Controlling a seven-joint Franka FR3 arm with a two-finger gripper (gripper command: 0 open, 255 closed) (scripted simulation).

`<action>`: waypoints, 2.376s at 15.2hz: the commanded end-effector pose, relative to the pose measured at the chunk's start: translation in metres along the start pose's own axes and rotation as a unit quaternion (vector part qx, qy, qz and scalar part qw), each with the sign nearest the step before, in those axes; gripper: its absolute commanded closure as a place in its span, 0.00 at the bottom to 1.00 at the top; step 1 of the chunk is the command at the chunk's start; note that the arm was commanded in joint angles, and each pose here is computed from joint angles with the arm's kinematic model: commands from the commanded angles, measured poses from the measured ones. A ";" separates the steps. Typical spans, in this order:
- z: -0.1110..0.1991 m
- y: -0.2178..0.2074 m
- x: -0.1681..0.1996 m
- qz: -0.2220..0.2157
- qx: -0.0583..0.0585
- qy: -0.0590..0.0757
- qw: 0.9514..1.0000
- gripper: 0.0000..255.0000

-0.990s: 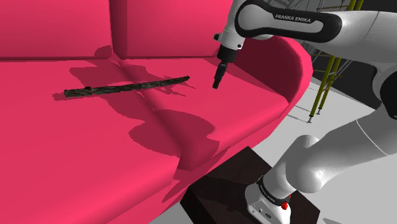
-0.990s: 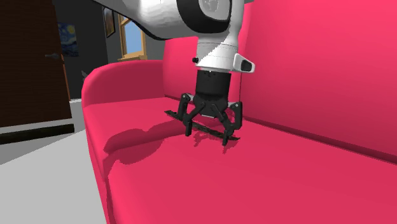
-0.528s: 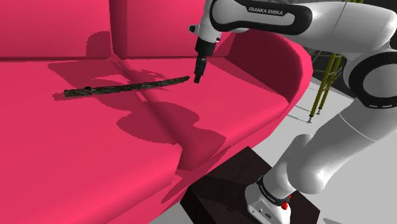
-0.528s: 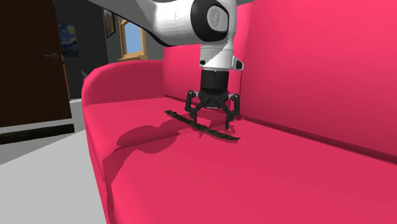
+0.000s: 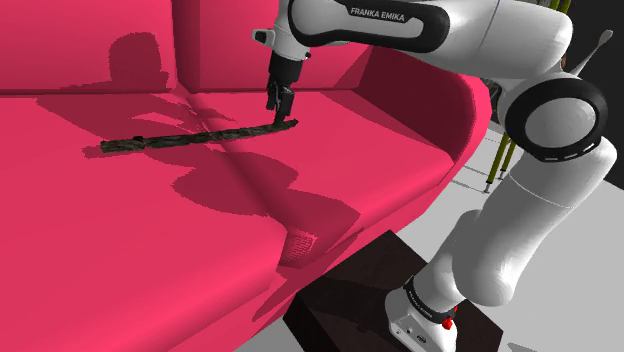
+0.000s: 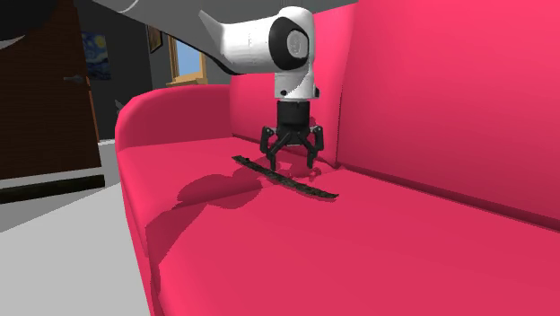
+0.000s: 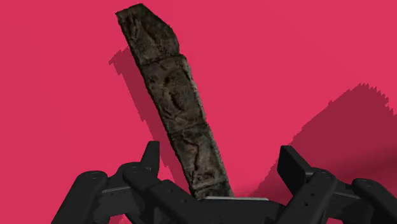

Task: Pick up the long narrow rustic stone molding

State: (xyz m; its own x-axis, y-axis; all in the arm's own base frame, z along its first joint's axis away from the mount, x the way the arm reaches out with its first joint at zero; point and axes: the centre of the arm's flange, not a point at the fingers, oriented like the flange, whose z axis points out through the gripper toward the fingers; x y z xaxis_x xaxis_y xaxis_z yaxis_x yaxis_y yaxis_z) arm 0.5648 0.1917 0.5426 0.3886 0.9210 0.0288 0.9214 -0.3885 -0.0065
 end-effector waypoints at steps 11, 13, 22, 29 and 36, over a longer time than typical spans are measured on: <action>0.026 -0.026 0.102 -0.166 -0.024 0.011 0.986 0.00; 0.037 -0.026 0.101 -0.166 -0.024 0.011 0.986 0.00; 0.045 -0.025 0.102 -0.166 -0.024 0.011 0.986 1.00; 0.029 -0.026 0.101 -0.166 -0.024 0.011 0.986 1.00; -0.008 -0.026 0.103 -0.166 -0.024 0.011 0.986 1.00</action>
State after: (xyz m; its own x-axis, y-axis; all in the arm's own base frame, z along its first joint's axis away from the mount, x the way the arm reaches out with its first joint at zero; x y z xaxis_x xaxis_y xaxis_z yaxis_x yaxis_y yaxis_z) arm 0.5808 0.2959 0.5469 0.0655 0.9970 0.0422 0.9962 -0.0678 0.0550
